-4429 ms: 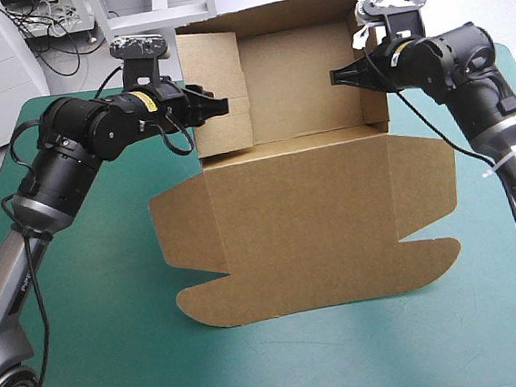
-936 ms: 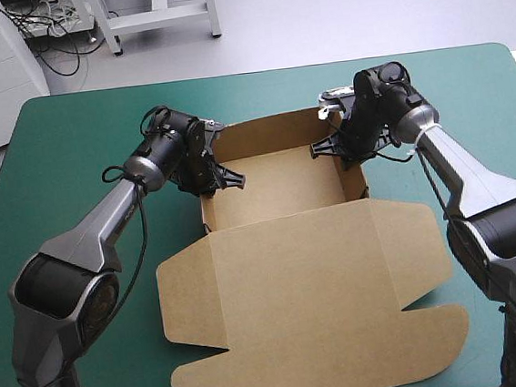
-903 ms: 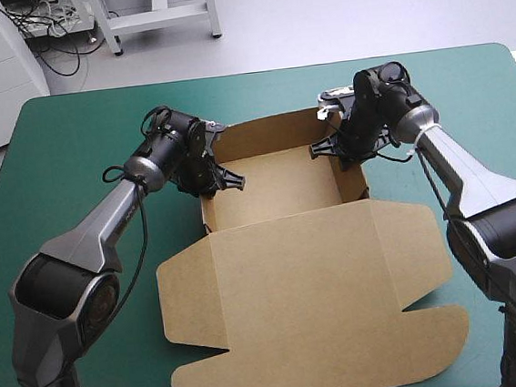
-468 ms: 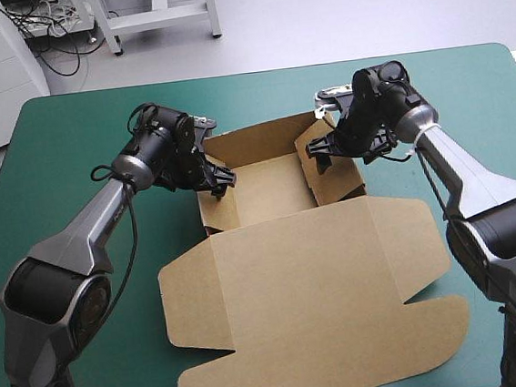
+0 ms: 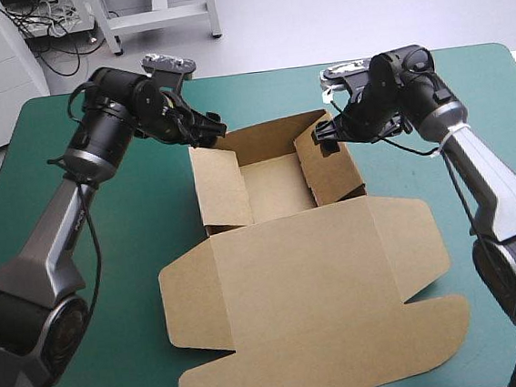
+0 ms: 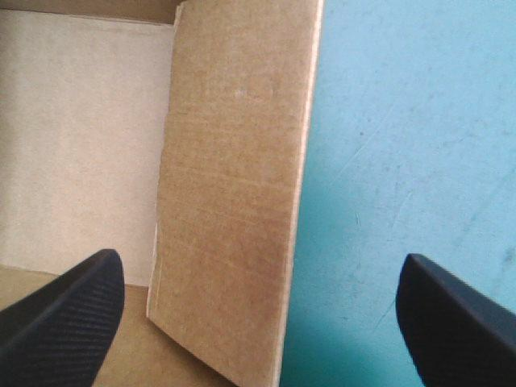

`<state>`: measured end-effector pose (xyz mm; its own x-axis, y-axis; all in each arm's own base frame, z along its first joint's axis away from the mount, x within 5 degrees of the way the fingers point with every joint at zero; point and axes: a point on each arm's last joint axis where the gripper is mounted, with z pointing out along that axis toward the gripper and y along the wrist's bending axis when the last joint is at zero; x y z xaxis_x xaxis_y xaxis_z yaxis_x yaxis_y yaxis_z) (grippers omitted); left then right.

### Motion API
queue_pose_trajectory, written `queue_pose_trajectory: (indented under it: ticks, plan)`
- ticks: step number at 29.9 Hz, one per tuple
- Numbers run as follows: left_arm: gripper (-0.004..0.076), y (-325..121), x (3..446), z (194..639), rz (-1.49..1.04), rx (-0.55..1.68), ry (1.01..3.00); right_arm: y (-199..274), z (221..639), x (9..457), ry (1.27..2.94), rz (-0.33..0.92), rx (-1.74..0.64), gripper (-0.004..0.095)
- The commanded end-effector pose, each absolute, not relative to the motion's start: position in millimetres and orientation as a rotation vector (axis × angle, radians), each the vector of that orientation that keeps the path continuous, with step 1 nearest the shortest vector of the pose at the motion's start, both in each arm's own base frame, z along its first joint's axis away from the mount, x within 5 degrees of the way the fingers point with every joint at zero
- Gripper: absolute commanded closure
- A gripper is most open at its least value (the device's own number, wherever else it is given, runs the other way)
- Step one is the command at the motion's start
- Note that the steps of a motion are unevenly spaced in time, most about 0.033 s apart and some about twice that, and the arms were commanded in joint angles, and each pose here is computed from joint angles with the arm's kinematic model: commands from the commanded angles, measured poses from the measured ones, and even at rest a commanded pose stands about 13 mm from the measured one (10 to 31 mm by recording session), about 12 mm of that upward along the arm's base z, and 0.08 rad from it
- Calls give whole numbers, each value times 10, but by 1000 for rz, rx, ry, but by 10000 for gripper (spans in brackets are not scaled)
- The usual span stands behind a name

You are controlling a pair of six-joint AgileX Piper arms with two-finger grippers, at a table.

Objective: Fold the box

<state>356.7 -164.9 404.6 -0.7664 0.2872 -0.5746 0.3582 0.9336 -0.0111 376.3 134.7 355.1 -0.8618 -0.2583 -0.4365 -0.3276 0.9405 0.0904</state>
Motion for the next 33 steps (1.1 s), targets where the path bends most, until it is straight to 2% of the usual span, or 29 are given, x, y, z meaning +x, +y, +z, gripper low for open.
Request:
queue_pose_trajectory:
  ticks: [1,5,7,9,16,23,33]
  plan:
    - [204,-1508,3130,4627,-230,556,2354,1254,4039,3516,2531,231,-450,79]
    - [459,-1403,2875,4886,-242,597,2265,1237,4111,3464,2509,231,-457,79]
    - [623,-1337,2741,5011,-240,597,2222,1237,4111,3464,2509,230,-460,79]
    - [755,-1272,2603,5106,-238,605,2188,1234,4111,3465,2508,224,-462,79]
    - [756,-1063,2213,5014,-178,659,2206,1243,4062,3504,2513,209,-490,79]
    - [756,-855,1969,4435,-18,726,2365,1301,3834,3656,2573,213,-497,79]
    - [756,-704,1646,3861,-17,719,2448,1413,3287,3951,2707,214,-528,83]
